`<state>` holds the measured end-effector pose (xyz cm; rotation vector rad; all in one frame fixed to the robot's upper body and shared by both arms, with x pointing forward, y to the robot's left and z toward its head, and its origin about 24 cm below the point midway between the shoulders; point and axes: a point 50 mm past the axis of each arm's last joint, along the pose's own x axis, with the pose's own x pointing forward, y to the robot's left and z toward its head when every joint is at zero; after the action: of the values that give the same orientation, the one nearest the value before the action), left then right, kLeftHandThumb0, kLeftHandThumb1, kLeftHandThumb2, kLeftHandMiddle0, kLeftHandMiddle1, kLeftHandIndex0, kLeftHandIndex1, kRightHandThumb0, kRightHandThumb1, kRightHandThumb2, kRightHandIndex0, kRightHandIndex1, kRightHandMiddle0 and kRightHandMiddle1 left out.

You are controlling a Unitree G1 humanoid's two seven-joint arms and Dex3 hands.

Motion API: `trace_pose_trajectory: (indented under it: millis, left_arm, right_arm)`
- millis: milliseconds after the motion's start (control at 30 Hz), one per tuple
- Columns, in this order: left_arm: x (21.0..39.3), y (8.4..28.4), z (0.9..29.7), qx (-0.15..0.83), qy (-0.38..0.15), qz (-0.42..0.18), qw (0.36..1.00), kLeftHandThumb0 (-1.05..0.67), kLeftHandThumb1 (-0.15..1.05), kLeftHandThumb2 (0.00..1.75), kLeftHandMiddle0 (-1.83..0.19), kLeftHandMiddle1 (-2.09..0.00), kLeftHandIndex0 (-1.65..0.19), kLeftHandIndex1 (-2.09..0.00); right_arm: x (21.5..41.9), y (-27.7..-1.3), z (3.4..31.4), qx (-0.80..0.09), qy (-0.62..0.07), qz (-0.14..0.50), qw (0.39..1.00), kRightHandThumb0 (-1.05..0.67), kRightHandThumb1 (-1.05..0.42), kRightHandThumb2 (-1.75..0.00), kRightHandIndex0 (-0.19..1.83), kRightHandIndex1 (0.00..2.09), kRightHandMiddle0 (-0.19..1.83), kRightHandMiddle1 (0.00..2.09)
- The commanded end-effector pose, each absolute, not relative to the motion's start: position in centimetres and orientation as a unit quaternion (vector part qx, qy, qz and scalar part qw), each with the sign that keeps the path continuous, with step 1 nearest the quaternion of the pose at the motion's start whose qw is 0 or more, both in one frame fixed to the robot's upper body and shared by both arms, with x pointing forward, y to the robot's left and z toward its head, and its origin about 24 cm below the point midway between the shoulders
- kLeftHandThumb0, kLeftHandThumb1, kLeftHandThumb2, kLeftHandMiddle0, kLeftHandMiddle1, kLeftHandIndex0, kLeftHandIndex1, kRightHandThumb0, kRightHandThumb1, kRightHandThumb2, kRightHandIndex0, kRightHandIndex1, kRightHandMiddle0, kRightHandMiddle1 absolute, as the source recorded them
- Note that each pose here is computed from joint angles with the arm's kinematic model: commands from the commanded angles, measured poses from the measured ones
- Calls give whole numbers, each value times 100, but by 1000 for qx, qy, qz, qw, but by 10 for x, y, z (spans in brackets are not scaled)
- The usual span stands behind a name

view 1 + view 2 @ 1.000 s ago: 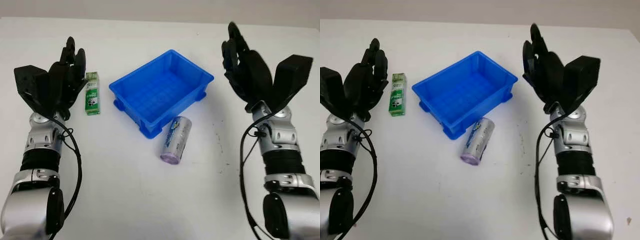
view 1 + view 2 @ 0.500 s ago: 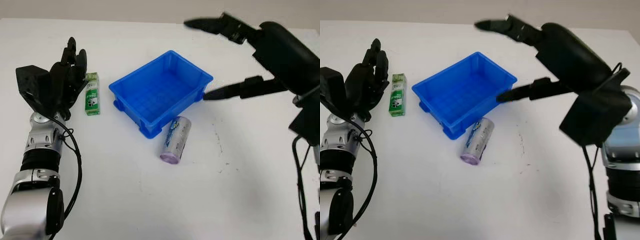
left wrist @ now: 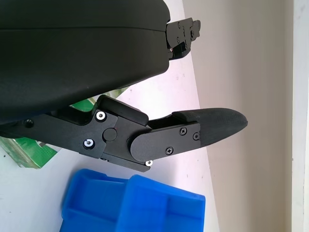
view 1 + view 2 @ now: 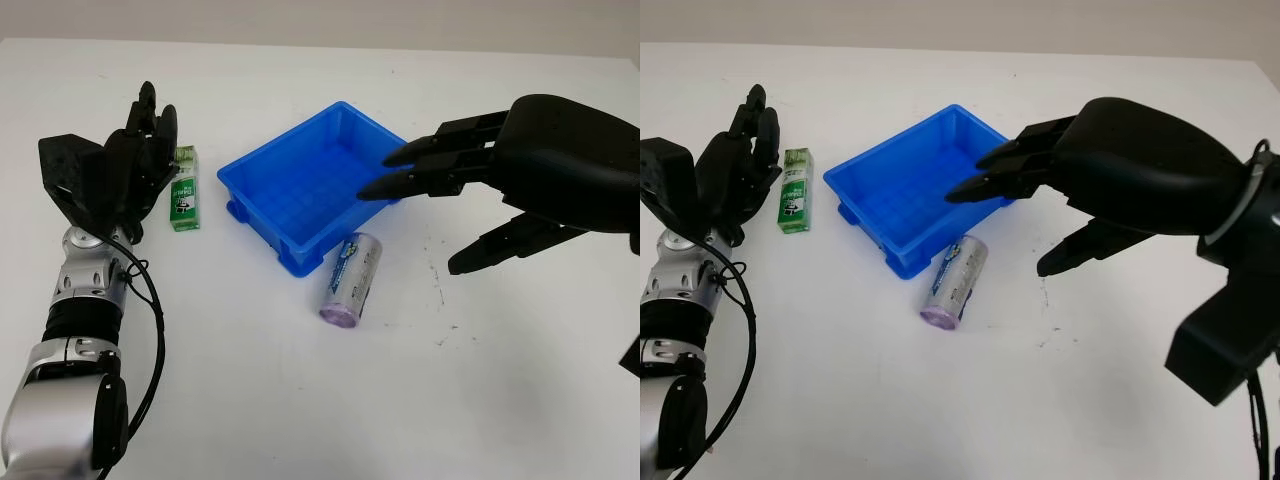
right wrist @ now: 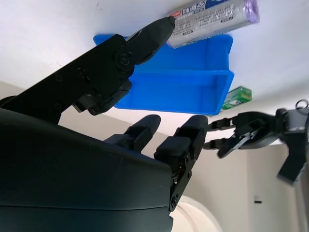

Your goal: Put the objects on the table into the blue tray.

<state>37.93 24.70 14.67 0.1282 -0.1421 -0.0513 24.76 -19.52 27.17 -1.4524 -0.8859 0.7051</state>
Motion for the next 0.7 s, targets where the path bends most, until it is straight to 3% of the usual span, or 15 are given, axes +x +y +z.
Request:
trace_pose_trajectory:
  millis: [0, 667]
  left_arm:
    - [382, 247, 156, 63, -86, -26, 994, -77, 105, 61, 19, 0, 19, 0]
    - [380, 249, 155, 75, -86, -19, 993, -78, 105, 63, 19, 0, 19, 0]
  right_arm:
    - [241, -192, 275, -635, -395, 312, 586, -42, -63, -6, 73, 19, 77, 11]
    - [253, -176, 247, -617, -396, 370, 571, -40, -71, -6, 76, 15, 79, 8]
